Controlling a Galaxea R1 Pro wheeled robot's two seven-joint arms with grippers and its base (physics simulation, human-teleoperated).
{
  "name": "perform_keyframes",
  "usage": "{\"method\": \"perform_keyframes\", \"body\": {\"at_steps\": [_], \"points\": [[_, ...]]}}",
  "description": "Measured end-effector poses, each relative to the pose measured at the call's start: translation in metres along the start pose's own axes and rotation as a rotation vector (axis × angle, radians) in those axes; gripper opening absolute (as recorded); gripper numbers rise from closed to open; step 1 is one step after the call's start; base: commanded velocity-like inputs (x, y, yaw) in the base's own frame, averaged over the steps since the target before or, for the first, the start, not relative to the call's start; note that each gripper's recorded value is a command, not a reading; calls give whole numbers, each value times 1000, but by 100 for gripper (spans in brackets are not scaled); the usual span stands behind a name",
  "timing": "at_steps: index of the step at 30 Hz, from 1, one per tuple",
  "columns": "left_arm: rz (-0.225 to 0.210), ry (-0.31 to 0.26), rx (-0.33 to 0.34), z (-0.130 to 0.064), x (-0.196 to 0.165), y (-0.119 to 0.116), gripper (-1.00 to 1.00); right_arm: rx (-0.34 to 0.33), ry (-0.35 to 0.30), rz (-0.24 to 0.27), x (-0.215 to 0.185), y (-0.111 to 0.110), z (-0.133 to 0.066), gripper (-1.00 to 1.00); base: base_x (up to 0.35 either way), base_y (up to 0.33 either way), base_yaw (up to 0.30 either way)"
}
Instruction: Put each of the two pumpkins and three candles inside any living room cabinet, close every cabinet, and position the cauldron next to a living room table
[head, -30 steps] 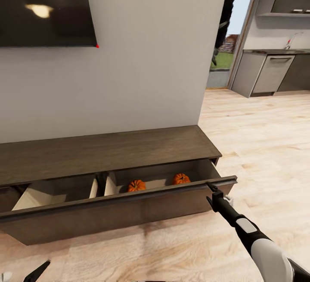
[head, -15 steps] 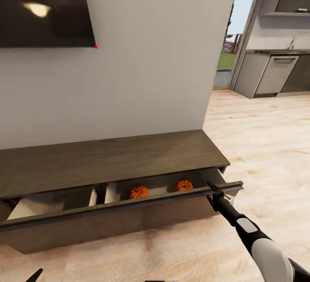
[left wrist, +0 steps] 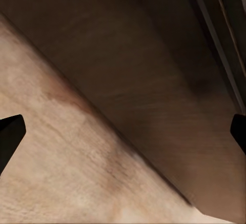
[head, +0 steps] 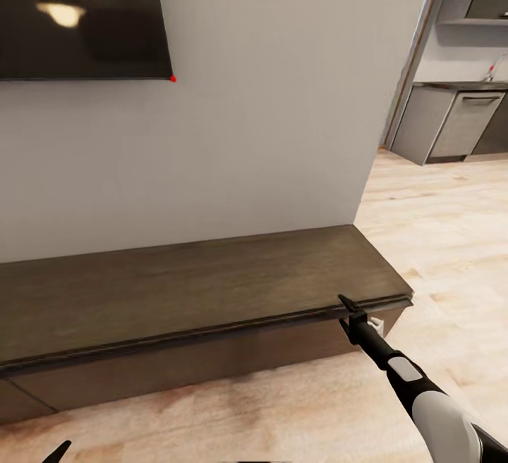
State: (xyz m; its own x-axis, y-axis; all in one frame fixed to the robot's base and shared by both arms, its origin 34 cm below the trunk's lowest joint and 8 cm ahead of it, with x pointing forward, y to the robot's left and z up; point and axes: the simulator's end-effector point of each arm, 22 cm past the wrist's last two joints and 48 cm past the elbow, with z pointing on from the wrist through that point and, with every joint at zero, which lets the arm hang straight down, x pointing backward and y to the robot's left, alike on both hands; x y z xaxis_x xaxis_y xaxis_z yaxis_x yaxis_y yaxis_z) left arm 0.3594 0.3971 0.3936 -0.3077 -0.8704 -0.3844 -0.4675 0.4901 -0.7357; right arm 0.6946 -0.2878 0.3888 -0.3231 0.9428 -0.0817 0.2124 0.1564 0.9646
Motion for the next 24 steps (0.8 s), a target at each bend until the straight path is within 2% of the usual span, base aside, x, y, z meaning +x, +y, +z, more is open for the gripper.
{"method": "perform_keyframes", "body": {"at_steps": [17,20,22,24], "points": [[0,-1,0,0,0,0,100,-2,1,-2,1,1,0,100,14,5,0],[1,-1,0,1,0,0,100,-2,2,-3,1,1,0,100,-135,0,0],[2,0,0,1,0,-1,100,-6,-5,-16,-1,3,1,100,-282,0,0],[6,16,8,4,6,-4,100,-32,-29,-61,-14,17,3,100,-316,0,0]]}}
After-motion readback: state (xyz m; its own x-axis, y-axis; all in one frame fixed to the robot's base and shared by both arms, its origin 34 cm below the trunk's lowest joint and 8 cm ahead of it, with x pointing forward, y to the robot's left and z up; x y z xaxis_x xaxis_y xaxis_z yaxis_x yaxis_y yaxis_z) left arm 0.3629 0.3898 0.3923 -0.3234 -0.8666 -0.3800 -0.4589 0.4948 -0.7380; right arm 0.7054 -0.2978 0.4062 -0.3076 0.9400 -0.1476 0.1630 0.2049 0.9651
